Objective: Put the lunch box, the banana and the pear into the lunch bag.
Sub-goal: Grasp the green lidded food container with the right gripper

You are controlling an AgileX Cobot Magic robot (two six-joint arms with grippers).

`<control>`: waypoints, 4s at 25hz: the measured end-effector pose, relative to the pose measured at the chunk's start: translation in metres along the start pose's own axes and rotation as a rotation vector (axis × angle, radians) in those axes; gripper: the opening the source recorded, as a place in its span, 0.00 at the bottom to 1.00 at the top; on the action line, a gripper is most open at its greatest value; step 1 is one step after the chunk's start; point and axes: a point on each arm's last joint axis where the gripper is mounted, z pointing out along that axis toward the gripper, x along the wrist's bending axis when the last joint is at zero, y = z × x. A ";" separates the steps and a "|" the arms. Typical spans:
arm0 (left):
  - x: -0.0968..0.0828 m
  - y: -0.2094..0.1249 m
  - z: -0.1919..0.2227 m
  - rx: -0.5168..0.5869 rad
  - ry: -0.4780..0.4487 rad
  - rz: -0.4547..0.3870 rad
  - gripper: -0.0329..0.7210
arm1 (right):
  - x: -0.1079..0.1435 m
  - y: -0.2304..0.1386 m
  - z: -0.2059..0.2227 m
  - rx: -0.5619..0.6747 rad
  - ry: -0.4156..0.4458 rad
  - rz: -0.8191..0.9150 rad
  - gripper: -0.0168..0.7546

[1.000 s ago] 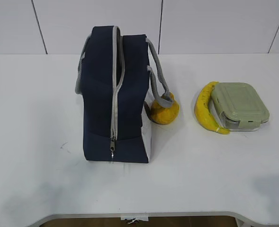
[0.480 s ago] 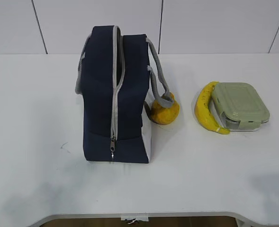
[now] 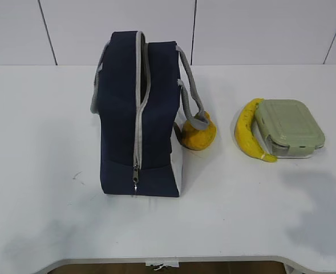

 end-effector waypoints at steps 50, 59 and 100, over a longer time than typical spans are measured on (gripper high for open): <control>0.000 0.000 0.000 0.000 -0.002 -0.001 0.36 | -0.184 0.174 0.248 0.243 0.521 0.390 0.64; 0.000 0.000 0.000 0.000 -0.002 -0.001 0.36 | -0.181 0.176 0.270 0.180 0.601 0.413 0.81; 0.000 0.000 0.000 -0.001 -0.004 -0.002 0.36 | -0.145 0.171 0.334 0.238 0.734 0.443 0.57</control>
